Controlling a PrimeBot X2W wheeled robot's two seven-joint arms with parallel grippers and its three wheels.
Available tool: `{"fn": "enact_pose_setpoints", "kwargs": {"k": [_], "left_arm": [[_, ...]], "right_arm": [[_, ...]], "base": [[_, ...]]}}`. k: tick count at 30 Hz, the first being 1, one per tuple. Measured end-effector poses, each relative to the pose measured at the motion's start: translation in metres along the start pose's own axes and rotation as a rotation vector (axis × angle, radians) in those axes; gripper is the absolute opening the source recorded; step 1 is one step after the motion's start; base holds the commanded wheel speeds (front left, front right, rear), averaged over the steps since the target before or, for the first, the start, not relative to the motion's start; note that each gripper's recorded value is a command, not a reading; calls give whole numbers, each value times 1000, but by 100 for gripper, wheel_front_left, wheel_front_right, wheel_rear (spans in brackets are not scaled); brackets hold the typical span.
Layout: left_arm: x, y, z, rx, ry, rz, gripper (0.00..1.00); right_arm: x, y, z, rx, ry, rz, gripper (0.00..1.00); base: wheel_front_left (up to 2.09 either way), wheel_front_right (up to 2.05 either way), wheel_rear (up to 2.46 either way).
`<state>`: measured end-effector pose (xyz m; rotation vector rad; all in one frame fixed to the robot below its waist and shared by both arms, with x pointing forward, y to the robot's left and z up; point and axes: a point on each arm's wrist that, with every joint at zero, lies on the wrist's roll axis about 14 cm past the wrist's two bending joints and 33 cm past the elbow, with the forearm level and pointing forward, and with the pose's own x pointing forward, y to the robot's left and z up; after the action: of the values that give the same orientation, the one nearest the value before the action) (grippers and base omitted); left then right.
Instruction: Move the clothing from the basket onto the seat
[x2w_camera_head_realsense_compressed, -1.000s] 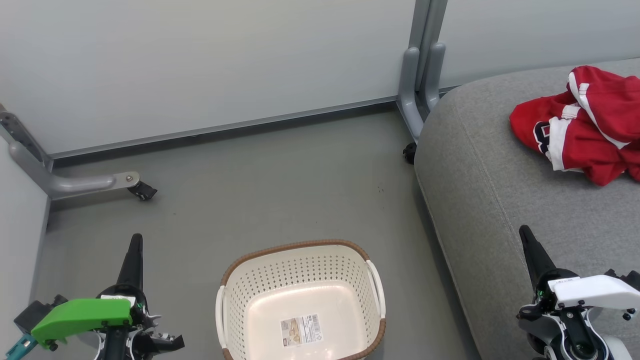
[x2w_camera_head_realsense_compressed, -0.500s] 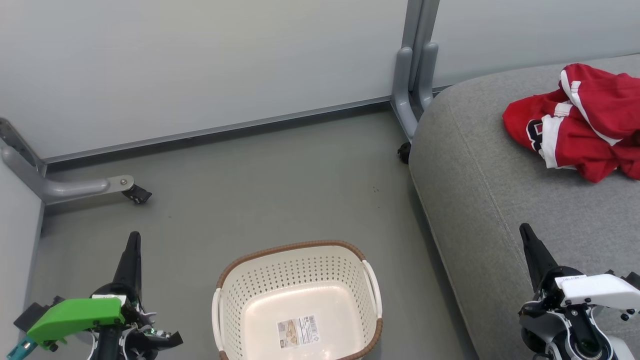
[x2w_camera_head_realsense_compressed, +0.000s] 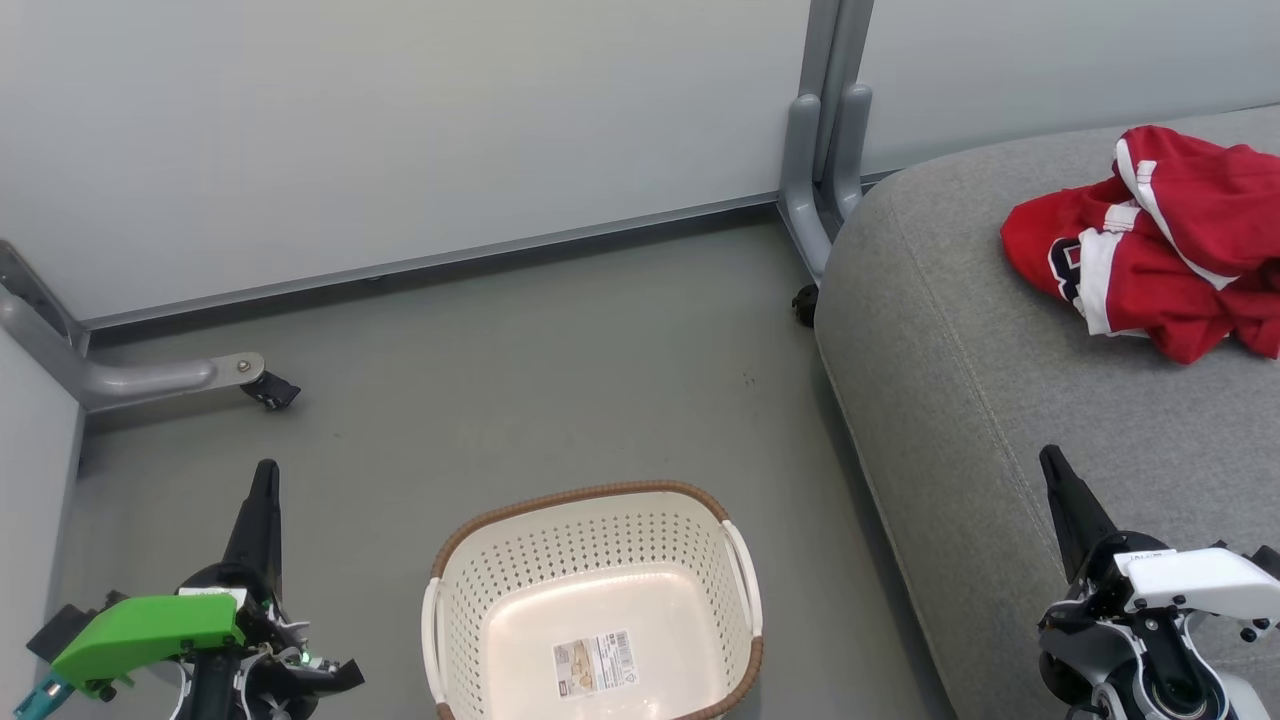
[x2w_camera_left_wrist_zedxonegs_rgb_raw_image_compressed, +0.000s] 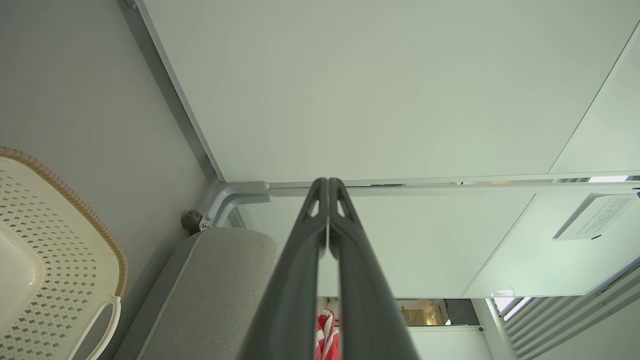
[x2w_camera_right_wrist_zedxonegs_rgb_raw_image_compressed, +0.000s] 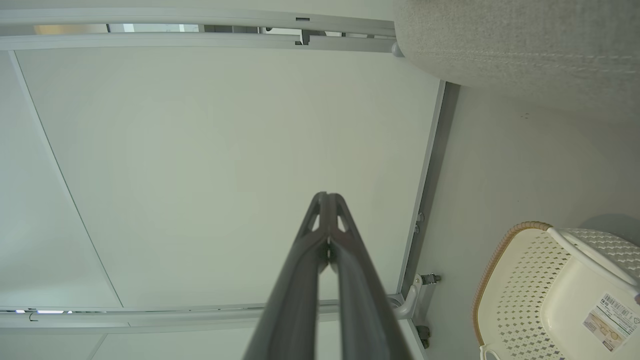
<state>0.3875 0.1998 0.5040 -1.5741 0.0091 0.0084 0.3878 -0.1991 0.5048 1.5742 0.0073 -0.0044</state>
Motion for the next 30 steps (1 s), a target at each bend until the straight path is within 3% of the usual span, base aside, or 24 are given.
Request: {"fn": "enact_pose_setpoints", "kwargs": {"k": [30], "left_arm": [[0, 0, 0, 0, -1, 0, 0]], "right_arm": [[0, 0, 0, 0, -1, 0, 0]], "base": [[0, 0, 0]]}}
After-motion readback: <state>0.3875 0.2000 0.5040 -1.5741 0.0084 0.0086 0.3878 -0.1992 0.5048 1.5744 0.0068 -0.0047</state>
